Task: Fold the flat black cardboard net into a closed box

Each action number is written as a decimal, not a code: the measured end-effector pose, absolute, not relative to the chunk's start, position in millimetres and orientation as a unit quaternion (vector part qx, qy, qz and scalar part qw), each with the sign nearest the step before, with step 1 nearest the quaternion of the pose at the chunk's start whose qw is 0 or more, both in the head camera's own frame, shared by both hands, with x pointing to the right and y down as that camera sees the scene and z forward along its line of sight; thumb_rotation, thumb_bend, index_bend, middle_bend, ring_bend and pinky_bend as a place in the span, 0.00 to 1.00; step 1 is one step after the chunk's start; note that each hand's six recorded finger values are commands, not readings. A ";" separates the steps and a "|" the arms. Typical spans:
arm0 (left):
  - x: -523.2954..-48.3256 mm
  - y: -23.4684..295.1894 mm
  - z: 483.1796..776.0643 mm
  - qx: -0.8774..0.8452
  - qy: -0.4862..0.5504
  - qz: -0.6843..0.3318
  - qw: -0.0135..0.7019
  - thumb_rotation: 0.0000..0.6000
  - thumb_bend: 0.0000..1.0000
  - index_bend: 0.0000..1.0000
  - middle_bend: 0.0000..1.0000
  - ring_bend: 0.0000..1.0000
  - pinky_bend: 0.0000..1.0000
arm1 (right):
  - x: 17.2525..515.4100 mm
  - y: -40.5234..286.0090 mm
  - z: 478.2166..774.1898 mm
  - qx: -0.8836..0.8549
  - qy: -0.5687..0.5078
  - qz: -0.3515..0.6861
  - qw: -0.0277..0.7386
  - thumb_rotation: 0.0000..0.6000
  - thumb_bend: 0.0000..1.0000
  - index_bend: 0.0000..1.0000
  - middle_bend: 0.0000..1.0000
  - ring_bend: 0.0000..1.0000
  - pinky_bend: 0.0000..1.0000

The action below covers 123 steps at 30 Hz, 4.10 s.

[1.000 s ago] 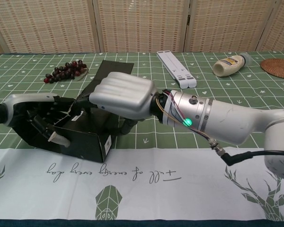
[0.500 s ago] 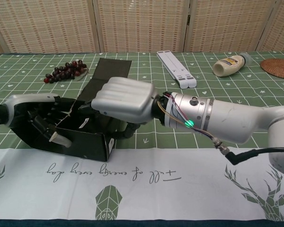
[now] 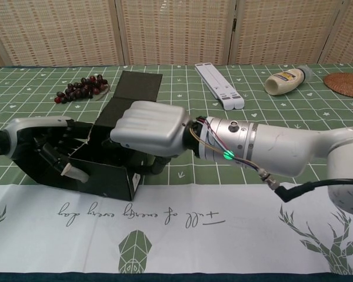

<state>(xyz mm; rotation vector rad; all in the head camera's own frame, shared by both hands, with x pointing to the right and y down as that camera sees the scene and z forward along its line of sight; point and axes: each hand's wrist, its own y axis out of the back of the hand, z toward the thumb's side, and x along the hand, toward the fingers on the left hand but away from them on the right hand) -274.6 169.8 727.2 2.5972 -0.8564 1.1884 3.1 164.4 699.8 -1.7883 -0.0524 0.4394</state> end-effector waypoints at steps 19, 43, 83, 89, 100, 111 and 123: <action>-274.8 171.8 727.6 0.869 -0.287 0.395 0.088 1.00 0.12 0.21 0.19 0.37 0.50 | -1.2 159.7 699.4 -0.774 -0.004 0.192 0.603 1.00 0.61 0.73 0.75 0.79 1.00; -274.6 170.7 723.8 0.863 -0.300 0.399 0.080 1.00 0.12 0.18 0.19 0.37 0.50 | 16.4 150.1 685.2 -0.761 -0.026 0.202 0.616 1.00 0.52 0.00 0.10 0.75 1.00; -330.1 160.8 653.4 0.832 -0.367 0.416 -0.016 1.00 0.12 0.02 0.00 0.31 0.50 | 47.3 113.3 709.1 -0.848 -0.089 0.373 0.365 1.00 0.52 0.00 0.11 0.74 1.00; -330.5 162.4 654.5 0.833 -0.366 0.415 -0.012 1.00 0.12 0.02 0.00 0.31 0.50 | 17.4 103.9 706.2 -0.852 -0.101 0.354 0.372 1.00 0.53 0.00 0.10 0.74 1.00; -336.8 160.4 650.8 0.830 -0.374 0.413 -0.013 1.00 0.12 0.02 0.00 0.31 0.50 | 31.5 111.6 702.1 -0.863 -0.115 0.352 0.344 1.00 0.41 0.00 0.09 0.73 1.00; -334.6 157.6 644.3 0.832 -0.379 0.405 -0.017 1.00 0.12 0.02 0.00 0.31 0.50 | 58.9 129.6 719.0 -0.891 -0.154 0.391 0.174 1.00 0.00 0.00 0.06 0.73 1.00; -338.3 158.2 643.8 0.829 -0.387 0.404 -0.013 1.00 0.12 0.02 0.00 0.31 0.50 | 29.3 140.5 733.5 -0.903 -0.192 0.378 0.066 1.00 0.00 0.00 0.05 0.73 1.00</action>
